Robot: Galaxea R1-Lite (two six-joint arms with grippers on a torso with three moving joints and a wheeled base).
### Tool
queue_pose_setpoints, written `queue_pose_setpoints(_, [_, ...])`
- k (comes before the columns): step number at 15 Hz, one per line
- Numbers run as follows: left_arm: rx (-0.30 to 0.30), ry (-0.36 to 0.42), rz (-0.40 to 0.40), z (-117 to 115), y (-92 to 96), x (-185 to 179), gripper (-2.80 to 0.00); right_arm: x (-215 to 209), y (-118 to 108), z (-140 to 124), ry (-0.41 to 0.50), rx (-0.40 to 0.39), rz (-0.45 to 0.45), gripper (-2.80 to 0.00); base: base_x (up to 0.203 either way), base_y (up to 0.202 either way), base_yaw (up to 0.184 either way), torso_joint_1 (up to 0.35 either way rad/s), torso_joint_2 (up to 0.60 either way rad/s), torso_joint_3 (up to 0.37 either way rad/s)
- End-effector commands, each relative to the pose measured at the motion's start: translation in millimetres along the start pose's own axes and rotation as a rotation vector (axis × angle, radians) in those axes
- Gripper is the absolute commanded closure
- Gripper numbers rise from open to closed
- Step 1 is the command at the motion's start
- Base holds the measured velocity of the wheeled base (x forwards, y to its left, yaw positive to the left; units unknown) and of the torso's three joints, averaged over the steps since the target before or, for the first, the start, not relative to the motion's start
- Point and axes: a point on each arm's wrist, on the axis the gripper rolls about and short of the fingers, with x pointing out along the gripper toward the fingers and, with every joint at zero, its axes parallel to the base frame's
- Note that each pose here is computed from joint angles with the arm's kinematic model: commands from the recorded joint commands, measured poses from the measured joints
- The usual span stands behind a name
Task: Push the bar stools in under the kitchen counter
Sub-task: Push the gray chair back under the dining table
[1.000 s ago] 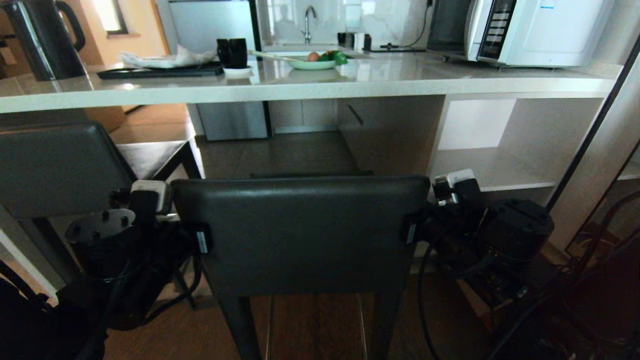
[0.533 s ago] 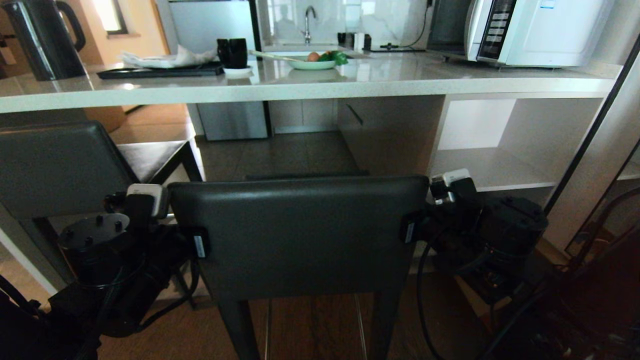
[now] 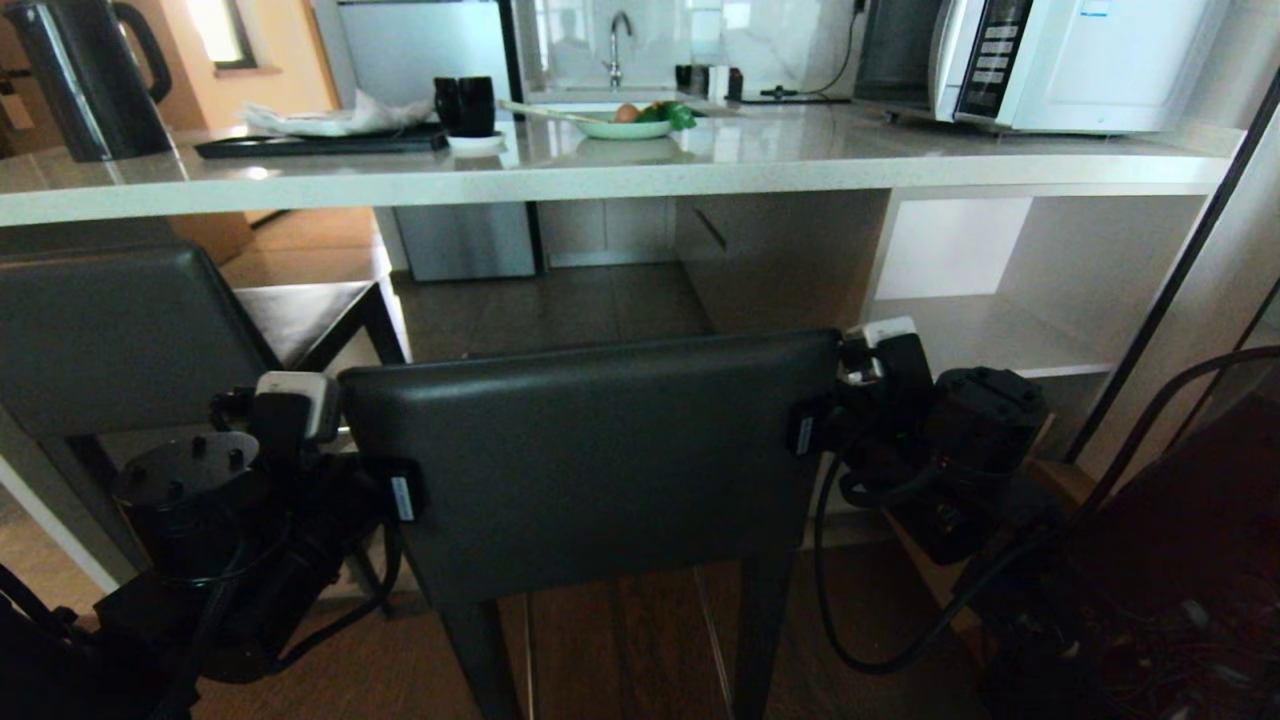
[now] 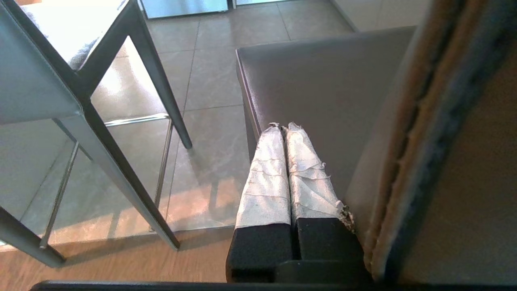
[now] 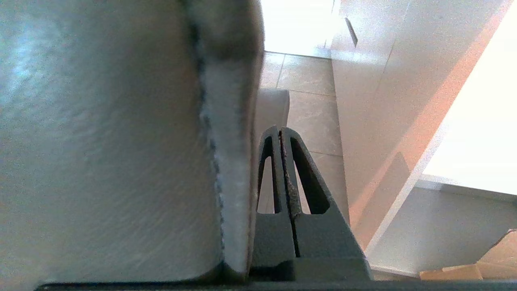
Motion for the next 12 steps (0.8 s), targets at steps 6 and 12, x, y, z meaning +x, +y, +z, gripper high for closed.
queue_pose_setpoints(6, [-0.004,-0.027,0.007,4.5,-2.1,11.2,0.00,-10.9,-2.0,-3.9,0.002,-0.001,-0.006,0.00,0.000,0.000,0.000,0.000,0.00,0.000])
queue_pose_setpoints(12, [-0.004,-0.024,0.006,3.9,-2.2,10.2,0.00,-10.1,-1.3,-4.3,0.002,-0.003,-0.004,0.00,0.106,0.000,-0.001,-0.001,0.00,0.003])
